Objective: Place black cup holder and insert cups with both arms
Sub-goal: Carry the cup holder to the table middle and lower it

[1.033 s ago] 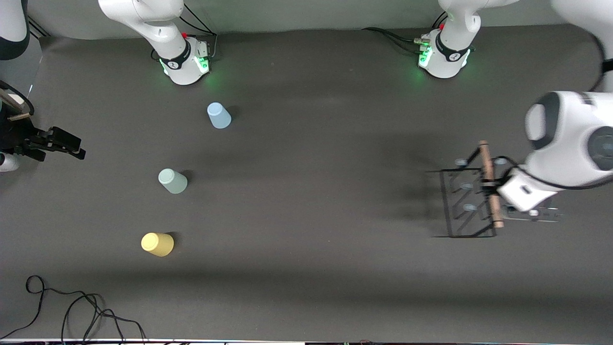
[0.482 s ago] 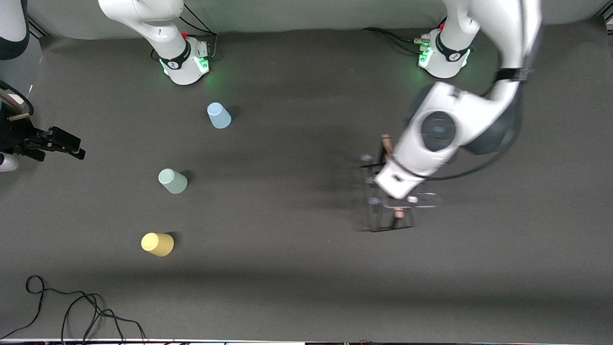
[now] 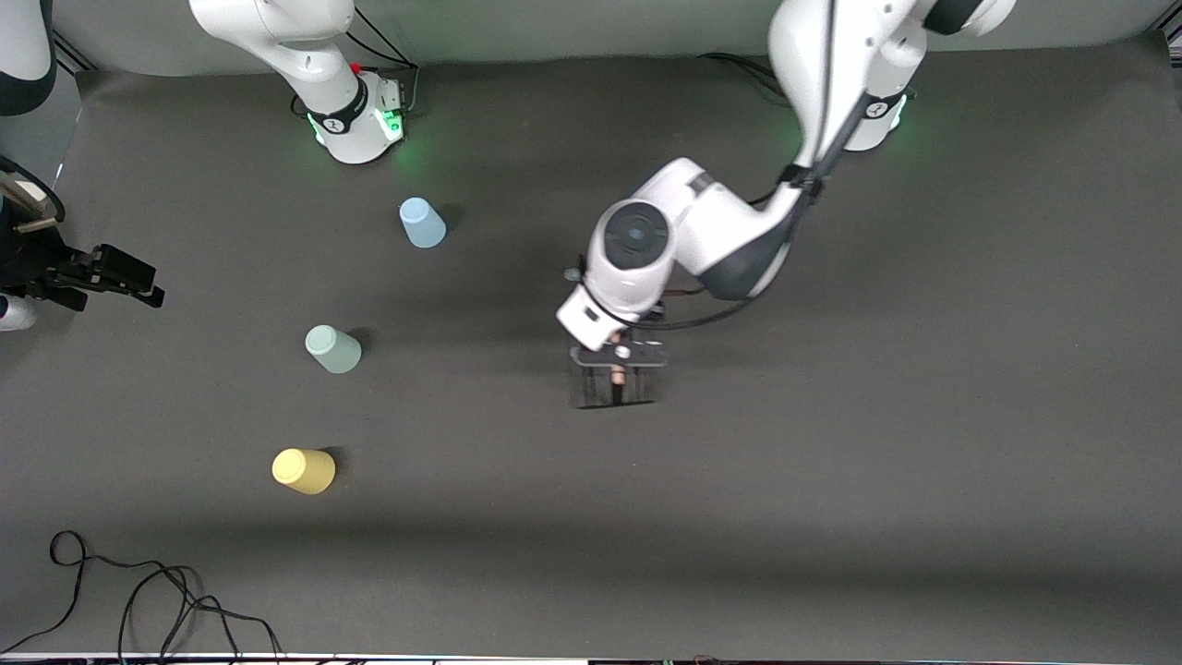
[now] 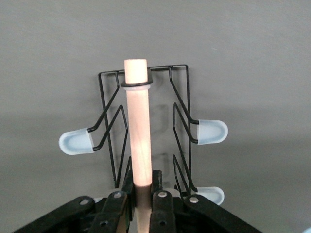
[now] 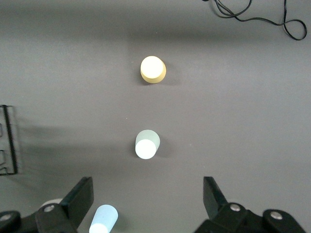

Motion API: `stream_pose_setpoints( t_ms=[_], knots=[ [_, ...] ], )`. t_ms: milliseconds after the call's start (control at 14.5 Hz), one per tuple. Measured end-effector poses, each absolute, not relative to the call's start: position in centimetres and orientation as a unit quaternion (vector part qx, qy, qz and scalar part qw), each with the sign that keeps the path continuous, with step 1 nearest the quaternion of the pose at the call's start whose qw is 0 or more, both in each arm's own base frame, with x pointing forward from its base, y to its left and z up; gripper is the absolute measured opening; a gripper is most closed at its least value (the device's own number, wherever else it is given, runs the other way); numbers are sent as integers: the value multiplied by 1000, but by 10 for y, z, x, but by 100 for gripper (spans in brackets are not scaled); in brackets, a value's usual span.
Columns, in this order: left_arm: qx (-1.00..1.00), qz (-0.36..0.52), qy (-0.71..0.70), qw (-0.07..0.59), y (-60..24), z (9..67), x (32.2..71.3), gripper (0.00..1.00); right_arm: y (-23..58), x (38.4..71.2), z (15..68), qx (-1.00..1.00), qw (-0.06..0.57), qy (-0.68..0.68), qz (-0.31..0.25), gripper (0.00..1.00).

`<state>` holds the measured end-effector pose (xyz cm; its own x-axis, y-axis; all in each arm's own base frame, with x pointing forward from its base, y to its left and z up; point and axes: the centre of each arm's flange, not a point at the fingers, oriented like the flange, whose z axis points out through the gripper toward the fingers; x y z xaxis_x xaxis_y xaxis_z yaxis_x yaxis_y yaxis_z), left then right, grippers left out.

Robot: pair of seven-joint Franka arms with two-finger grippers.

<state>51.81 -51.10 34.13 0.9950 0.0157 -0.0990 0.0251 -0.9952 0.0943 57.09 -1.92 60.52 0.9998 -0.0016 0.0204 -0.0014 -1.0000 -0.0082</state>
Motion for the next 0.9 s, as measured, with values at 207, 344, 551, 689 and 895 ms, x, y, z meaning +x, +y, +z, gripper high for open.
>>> stream_pose_setpoints(
  t_ms=[207, 344, 551, 689, 895],
  knots=[
    [997, -46, 2, 56, -547, 339, 501, 16, -18, 572, 603, -1000, 4, 0, -8, 100],
    [997, -45, -5, 59, -560, 336, 493, 16, -18, 572, 602, -1000, 4, 0, -7, 100],
    [997, -44, -10, 61, -567, 334, 489, 16, -18, 572, 601, -1000, 4, 0, -5, 100],
    [997, -43, -9, 62, -567, 334, 490, 24, -18, 572, 599, -1000, 4, 0, -2, 100],
    [997, -41, -8, 63, -566, 337, 492, 52, -18, 572, 595, -1000, 4, 0, 3, 100]
  ],
)
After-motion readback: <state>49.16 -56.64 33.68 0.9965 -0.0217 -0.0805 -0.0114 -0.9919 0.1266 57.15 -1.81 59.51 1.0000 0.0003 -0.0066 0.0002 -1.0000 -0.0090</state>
